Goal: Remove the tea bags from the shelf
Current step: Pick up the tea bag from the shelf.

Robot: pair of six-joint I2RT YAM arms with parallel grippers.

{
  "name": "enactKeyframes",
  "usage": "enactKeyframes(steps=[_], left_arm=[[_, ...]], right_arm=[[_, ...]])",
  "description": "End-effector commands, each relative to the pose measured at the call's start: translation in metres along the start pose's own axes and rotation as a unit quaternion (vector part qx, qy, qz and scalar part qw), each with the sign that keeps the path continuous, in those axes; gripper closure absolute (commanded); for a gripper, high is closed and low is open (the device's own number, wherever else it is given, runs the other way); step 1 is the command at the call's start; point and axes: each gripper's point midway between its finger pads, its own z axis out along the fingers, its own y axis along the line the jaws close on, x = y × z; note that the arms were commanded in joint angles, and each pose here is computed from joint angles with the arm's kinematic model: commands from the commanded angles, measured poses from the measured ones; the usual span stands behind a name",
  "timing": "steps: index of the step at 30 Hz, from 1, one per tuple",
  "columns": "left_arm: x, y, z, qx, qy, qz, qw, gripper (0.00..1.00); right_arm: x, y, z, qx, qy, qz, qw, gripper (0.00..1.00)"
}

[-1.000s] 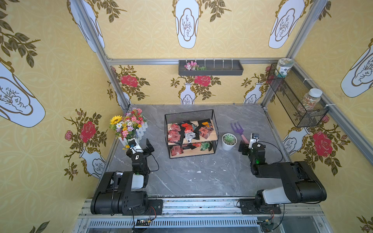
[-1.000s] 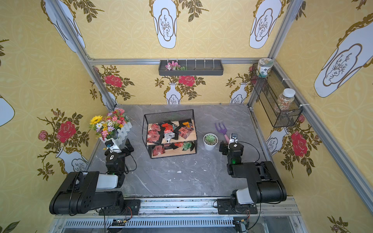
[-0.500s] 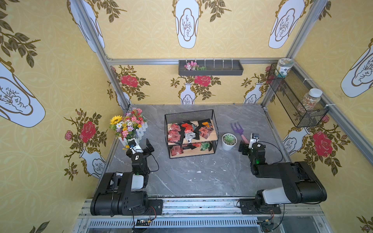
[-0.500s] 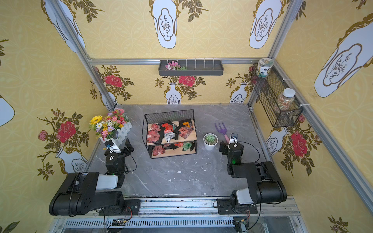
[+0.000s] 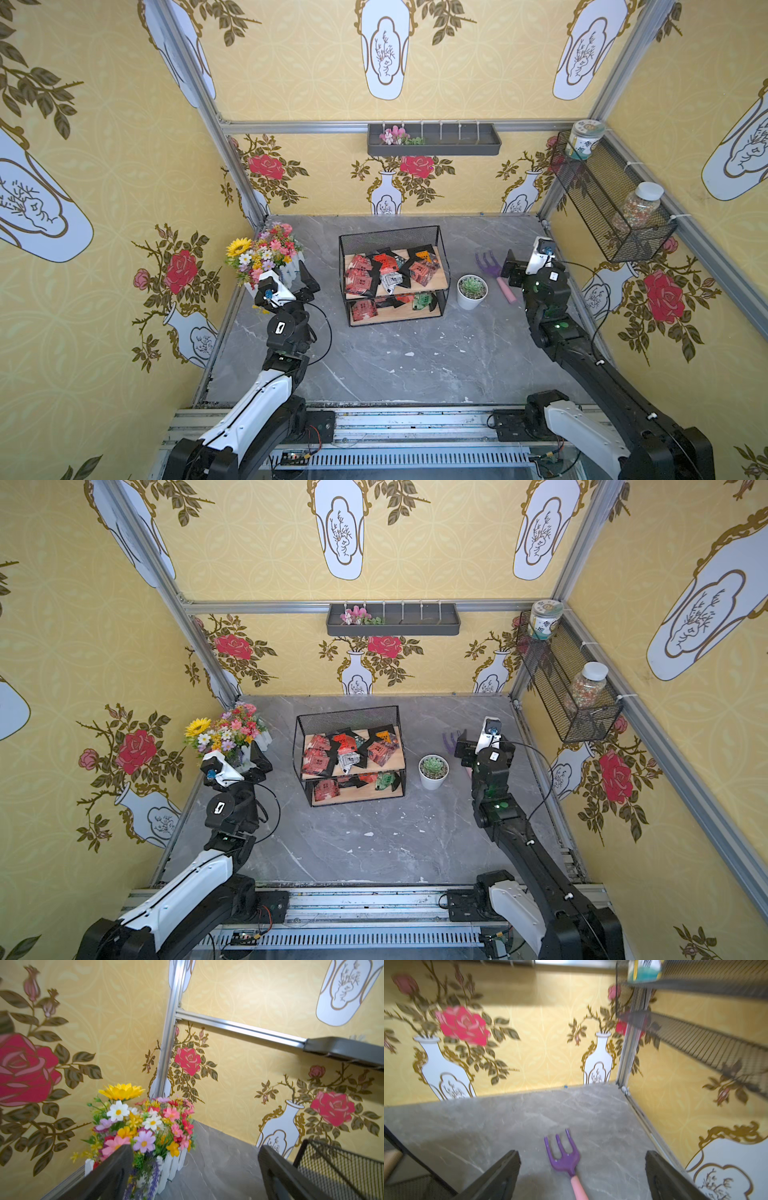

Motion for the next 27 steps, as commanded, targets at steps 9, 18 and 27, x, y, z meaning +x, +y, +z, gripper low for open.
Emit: enactKeyframes(steps=[9,18,27], left_arm=[[-0.115,-0.033,0.006,-0.050,0.021,-0.148,0.988,0.00],[-0.068,-0.093,-0.028,0.054,0.326,-0.268,0.905,0.00],[-0.044,-0.072,-0.087,0.035,0.457,-0.233,0.858,0.00]], right_arm=[[-0.060,0.021,-0.015,-0.072,0.210,0.226,0.949,0.03],[-0.070,0.107,-0.069,-0.072,0.256,0.077,0.961,0.13],[-0.034,0.220,-0.137,-0.158,0.318,-0.045,0.934,0.26]])
